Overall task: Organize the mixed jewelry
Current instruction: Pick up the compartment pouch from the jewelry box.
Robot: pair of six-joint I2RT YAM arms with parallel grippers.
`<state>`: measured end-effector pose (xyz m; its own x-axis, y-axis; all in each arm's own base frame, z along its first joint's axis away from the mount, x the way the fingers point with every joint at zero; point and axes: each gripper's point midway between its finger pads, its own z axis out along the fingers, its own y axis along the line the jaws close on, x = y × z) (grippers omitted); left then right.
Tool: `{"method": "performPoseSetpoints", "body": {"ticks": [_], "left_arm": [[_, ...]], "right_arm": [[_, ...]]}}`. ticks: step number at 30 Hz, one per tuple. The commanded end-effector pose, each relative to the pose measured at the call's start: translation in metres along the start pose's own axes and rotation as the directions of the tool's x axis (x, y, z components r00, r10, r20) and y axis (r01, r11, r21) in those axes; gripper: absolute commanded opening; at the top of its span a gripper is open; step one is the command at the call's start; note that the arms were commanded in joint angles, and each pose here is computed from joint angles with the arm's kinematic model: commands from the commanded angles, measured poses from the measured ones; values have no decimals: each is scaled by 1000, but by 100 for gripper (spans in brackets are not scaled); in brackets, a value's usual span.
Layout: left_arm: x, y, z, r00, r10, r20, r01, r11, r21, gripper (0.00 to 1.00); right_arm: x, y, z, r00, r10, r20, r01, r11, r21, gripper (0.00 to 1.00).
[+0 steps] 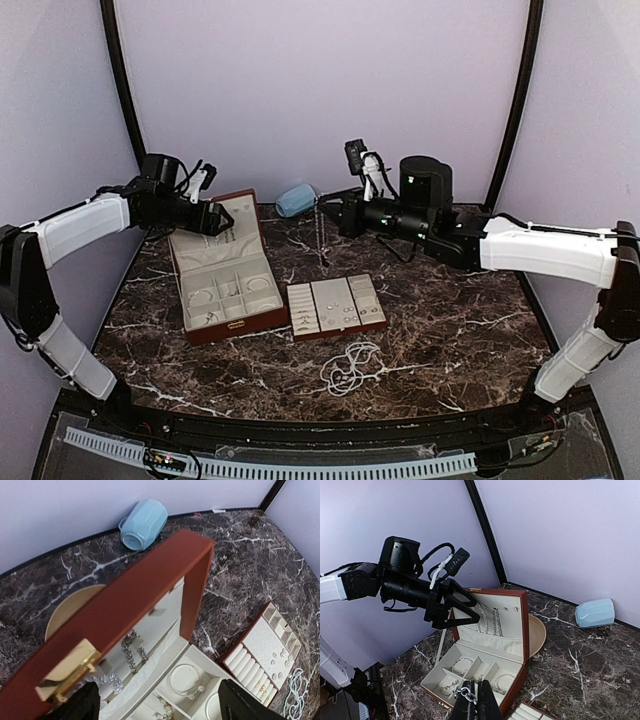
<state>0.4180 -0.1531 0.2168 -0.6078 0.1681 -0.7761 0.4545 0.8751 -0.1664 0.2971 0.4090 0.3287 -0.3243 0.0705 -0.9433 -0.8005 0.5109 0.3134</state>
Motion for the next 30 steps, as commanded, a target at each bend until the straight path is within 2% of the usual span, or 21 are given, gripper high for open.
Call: {"method": "performPoseSetpoints", "body": {"ticks": [1, 12, 22, 30], "left_arm": [[27, -3, 13, 992, 13, -124, -9, 999, 31, 84], [38, -5, 32, 967, 164, -196, -180, 982, -64, 81], [38, -12, 51, 955, 189, -231, -199, 980, -22, 76], [47, 4, 58, 938, 180, -297, -220, 970, -104, 74]], "right_arm": [[-19, 9, -10, 998, 0, 66, 3, 999, -45, 0], [-14, 8, -9, 998, 12, 58, -8, 998, -63, 0], [-12, 9, -9, 998, 21, 56, -17, 997, -73, 0], [-14, 8, -12, 997, 27, 66, -22, 997, -73, 0]]}}
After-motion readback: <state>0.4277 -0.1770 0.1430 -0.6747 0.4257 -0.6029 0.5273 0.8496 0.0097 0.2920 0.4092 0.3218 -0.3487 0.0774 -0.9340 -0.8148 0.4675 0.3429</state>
